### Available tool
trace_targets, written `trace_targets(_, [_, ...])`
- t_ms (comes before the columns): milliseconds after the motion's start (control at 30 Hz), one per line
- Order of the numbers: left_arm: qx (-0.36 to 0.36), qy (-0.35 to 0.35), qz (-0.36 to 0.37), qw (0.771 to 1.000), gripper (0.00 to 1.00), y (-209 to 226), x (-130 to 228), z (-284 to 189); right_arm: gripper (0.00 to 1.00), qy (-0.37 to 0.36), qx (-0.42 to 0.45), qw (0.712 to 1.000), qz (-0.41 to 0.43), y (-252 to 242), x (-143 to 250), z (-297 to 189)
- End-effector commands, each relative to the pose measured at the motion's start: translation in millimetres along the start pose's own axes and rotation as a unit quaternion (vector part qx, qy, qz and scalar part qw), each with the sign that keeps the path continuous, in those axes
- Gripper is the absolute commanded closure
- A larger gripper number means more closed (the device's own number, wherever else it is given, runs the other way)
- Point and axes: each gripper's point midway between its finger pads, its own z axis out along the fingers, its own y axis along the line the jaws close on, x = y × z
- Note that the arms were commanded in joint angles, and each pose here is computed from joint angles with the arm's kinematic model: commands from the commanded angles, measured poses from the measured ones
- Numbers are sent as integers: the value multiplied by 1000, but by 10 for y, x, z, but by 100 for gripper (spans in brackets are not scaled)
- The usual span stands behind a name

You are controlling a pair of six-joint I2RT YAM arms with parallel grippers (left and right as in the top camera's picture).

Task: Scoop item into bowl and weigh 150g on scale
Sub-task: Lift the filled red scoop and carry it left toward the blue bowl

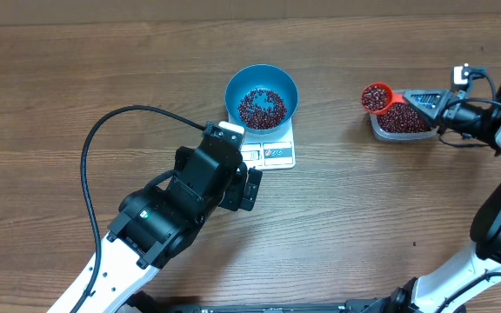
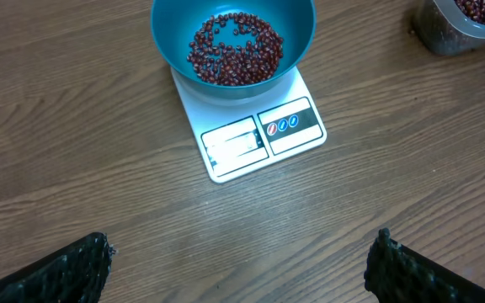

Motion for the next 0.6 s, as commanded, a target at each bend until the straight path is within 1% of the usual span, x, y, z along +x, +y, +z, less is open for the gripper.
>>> trace_targets(0, [2,2,10,1000,1,-10,5,19,96,12,-22,1000,-9,112,12,90])
trace_targets(300, [2,2,10,1000,0,-10,5,19,96,38,-32,998,-32,252,46,311])
trace_targets(567, [2,2,10,1000,0,-10,5,19,96,61,-42,997,-29,360,50,572])
